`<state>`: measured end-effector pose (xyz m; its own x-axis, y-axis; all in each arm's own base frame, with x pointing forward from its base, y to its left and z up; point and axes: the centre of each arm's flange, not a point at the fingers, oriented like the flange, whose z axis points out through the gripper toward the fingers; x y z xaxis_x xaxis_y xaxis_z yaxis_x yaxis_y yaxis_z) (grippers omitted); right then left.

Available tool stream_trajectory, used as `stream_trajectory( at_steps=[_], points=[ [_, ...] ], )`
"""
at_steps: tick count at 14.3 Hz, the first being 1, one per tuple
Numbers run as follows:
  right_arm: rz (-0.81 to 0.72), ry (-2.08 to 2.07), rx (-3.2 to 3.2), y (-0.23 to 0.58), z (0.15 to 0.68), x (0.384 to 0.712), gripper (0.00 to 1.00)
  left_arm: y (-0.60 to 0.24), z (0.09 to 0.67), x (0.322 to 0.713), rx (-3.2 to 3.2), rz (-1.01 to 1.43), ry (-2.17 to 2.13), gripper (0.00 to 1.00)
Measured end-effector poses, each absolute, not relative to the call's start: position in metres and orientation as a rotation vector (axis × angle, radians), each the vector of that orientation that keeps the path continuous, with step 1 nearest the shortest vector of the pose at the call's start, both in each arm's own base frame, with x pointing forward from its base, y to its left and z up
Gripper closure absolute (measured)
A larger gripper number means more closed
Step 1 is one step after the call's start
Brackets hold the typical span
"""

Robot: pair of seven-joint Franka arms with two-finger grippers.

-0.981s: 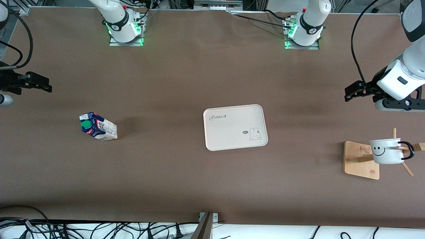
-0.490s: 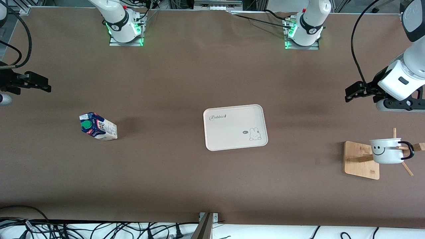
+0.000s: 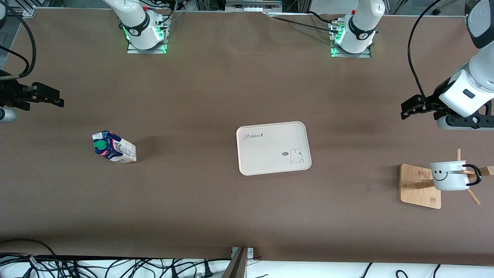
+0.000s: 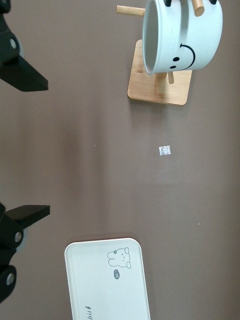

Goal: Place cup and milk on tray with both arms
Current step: 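Move the right gripper down toward the blue milk carton, then close the right gripper around the milk carton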

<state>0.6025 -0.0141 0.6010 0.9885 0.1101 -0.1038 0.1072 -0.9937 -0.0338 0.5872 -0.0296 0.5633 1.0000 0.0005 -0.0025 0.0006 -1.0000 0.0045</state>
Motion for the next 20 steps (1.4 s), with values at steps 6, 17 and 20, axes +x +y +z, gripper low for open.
stream_trajectory(
  at_steps=[6,17,20],
  points=[
    [0.153,-0.191,-3.105,-0.018,0.598,0.605,0.00,-0.029,0.563,0.587,3.137,-0.003,0.002,0.00],
    [0.097,-0.321,-3.028,-0.003,0.471,0.680,0.00,-0.029,0.564,0.587,3.137,-0.002,0.002,0.00],
    [0.111,-0.316,-3.031,-0.004,0.445,0.689,0.00,-0.029,0.564,0.587,3.137,-0.002,0.002,0.00]
  ],
)
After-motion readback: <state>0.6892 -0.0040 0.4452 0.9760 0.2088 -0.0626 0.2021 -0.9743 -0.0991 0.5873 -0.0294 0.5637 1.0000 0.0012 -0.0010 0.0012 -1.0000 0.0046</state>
